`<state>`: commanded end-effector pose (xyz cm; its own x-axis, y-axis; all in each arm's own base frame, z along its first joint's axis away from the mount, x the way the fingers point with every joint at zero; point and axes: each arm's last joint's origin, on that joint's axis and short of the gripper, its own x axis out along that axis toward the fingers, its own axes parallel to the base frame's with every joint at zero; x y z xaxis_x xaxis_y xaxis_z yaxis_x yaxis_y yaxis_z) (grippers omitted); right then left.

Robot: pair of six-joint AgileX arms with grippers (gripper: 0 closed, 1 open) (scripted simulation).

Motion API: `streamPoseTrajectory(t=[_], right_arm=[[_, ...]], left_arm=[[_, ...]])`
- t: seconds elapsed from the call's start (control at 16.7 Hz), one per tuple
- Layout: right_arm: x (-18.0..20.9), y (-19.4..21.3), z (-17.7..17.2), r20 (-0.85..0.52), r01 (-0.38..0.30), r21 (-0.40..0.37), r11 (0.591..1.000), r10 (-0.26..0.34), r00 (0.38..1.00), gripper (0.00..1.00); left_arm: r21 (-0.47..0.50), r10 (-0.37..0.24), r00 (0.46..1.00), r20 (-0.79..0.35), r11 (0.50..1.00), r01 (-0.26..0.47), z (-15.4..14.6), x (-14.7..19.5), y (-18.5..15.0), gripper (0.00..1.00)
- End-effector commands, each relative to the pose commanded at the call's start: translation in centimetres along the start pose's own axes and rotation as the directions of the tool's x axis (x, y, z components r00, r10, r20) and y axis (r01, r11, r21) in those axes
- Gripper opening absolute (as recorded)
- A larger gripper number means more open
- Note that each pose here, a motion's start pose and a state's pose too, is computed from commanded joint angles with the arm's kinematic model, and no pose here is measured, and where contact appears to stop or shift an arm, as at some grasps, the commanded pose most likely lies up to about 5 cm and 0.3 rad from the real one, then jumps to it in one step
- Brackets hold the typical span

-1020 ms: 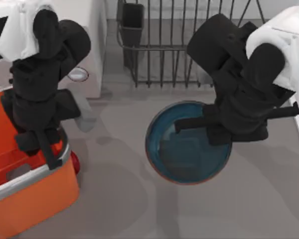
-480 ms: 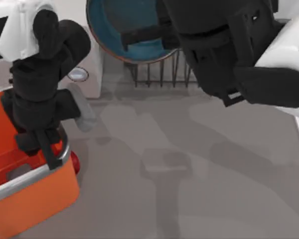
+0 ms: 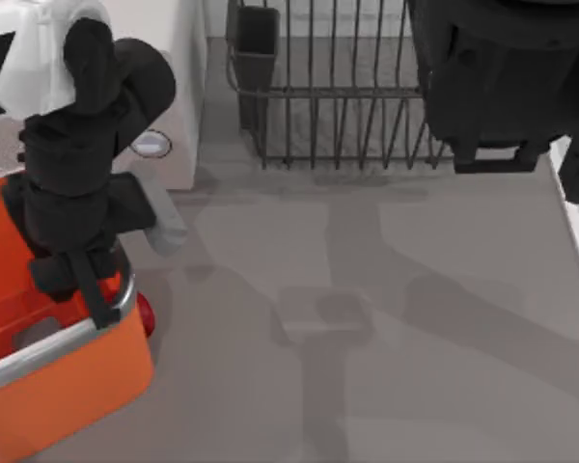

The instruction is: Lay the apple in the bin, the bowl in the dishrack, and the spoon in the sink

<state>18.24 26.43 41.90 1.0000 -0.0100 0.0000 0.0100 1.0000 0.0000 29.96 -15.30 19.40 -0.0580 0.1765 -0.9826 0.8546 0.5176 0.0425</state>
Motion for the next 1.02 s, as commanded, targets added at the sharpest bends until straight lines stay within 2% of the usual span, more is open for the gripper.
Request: streamPoseTrajectory(t=[0.3, 0.48, 0.72, 1.02], right_arm=[[0.6, 0.2, -0.4, -0.003, 0.004, -0.002, 1.000, -0.004, 1.000, 0.00], [3.5, 1.7, -2.6, -0.004, 0.009, -0.002, 1.000, -0.009, 1.000, 0.00], [10.3, 3.2, -8.7, -0.002, 0.011, 0.000, 1.000, -0.011, 1.000, 0.00], [17.9, 1.5, -17.2, 0.008, 0.003, 0.006, 1.000, -0.003, 1.000, 0.00]], left_arm=[[0.000, 0.000, 1.000, 0.000, 1.000, 0.000, 0.0, 0.0, 0.0, 1.00], [0.000, 0.000, 1.000, 0.000, 1.000, 0.000, 0.0, 0.0, 0.0, 1.00], [0.000, 0.000, 1.000, 0.000, 1.000, 0.000, 0.0, 0.0, 0.0, 1.00], [0.000, 0.000, 1.000, 0.000, 1.000, 0.000, 0.0, 0.0, 0.0, 1.00]])
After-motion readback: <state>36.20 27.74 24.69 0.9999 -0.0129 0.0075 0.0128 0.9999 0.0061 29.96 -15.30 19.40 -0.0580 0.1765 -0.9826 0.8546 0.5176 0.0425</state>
